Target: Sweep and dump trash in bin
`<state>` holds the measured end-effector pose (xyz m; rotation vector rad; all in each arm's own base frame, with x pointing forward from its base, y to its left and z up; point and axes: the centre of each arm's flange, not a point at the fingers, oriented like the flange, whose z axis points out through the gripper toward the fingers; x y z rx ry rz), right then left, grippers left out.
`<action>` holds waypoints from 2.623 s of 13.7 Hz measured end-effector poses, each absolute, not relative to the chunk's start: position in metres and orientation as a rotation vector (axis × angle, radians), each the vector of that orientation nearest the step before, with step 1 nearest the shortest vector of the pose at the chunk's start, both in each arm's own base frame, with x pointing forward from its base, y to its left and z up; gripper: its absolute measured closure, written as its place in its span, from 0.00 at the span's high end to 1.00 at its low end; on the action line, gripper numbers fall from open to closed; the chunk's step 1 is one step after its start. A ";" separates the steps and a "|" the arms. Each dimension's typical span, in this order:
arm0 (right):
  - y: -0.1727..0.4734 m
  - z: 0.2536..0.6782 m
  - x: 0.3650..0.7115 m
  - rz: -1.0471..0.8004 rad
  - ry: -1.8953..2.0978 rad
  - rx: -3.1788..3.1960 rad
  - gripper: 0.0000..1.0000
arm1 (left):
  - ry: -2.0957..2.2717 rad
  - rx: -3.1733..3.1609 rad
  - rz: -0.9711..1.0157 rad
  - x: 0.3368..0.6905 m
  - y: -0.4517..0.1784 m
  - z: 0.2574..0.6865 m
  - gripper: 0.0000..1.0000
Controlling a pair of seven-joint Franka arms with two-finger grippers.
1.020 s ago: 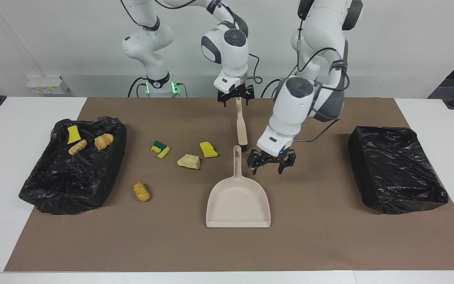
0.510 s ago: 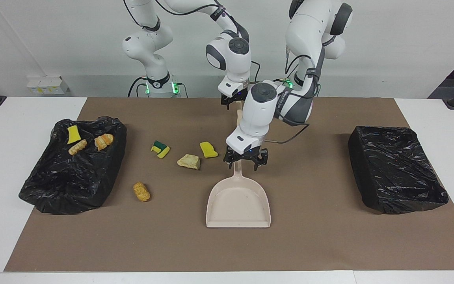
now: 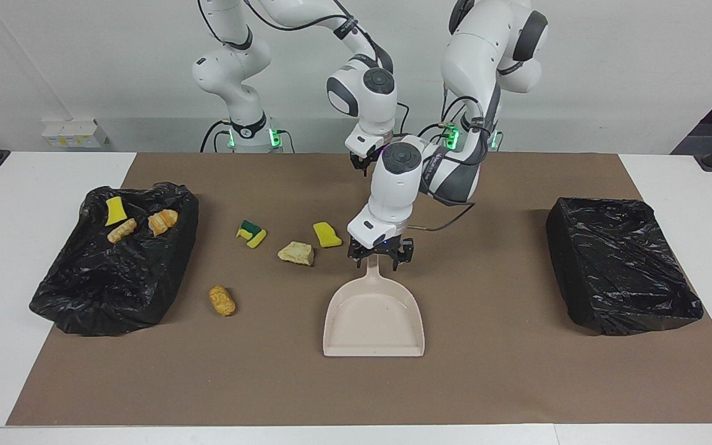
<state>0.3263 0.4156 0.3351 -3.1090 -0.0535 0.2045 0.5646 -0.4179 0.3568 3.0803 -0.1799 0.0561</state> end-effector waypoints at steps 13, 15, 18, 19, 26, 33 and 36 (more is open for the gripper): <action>0.332 0.430 0.385 0.357 0.037 -3.174 0.25 | -1.109 2.944 0.017 0.605 -0.265 0.474 0.32; 0.295 0.449 0.416 0.327 0.025 -3.219 0.25 | -1.364 2.838 0.000 0.602 -0.226 0.501 0.32; 0.249 0.449 0.452 0.286 0.070 -3.273 0.25 | -1.614 2.698 -0.044 0.588 -0.203 0.499 0.32; 0.226 0.443 0.466 0.300 0.094 -3.286 0.25 | -1.688 2.645 -0.077 0.581 -0.199 0.490 0.32; 0.073 0.404 0.519 0.345 0.098 -3.398 0.25 | -1.973 2.440 -0.073 0.514 -0.223 0.418 0.32; 0.071 0.358 0.431 0.494 0.118 -3.377 0.25 | -2.017 2.407 -0.067 0.481 -0.235 0.378 0.32; 0.090 0.340 0.407 0.398 0.209 -3.339 0.25 | -2.015 2.413 -0.051 0.475 -0.238 0.370 0.32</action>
